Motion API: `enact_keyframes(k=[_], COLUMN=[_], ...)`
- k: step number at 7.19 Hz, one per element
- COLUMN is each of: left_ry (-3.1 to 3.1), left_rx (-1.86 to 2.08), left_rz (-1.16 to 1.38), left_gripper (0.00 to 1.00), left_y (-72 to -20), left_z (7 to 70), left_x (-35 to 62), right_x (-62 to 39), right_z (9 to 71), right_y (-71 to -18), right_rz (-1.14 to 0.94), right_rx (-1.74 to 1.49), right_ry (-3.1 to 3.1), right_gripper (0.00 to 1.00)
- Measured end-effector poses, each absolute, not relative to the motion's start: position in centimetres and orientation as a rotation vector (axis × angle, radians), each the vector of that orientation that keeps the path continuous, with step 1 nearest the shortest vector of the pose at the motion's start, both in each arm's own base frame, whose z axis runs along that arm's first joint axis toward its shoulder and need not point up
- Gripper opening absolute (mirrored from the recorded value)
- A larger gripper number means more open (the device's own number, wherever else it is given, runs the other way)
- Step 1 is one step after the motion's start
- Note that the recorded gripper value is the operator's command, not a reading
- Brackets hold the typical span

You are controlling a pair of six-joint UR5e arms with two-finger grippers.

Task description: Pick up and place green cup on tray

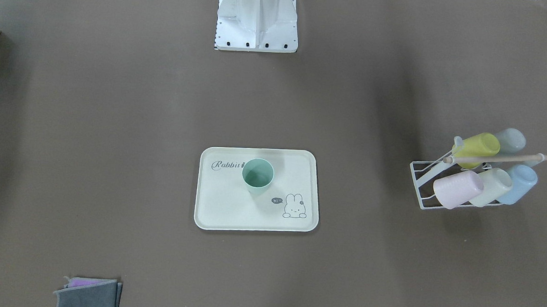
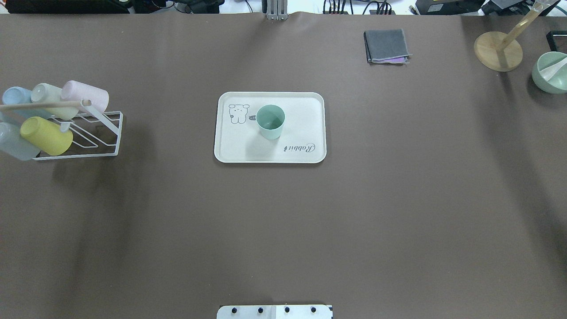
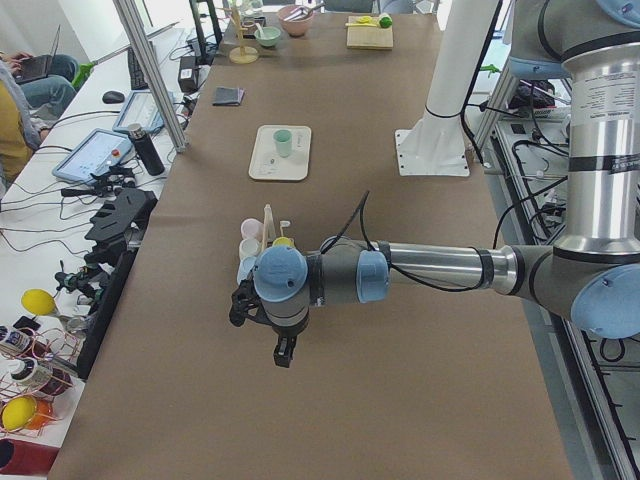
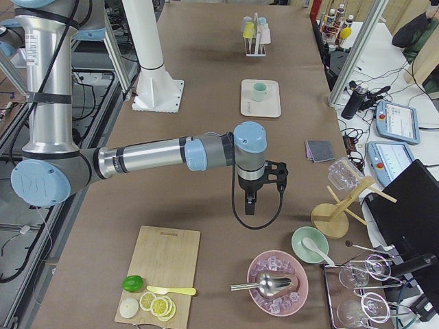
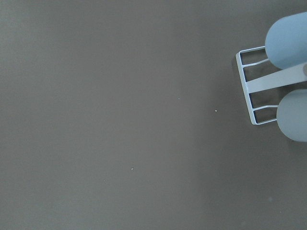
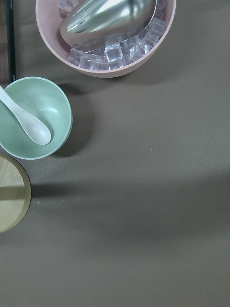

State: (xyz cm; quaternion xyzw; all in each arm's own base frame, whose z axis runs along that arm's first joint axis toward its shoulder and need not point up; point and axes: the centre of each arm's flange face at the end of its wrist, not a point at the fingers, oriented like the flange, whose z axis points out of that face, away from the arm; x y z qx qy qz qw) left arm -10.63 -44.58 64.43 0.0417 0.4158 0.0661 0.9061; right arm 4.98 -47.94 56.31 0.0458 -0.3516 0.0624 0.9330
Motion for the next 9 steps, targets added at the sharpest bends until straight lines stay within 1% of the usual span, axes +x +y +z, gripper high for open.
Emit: enact_keyframes(k=[9], left_ry=[0.852], left_rx=[0.069], left_rz=[0.134], left_gripper=[0.98], left_y=[-44.69], left_z=[65.51], left_x=[-10.69], right_x=[4.94], right_z=[56.27], right_y=[-47.97], right_rz=[0.127], right_rx=[0.094], right_ry=[-0.72], right_gripper=[1.0])
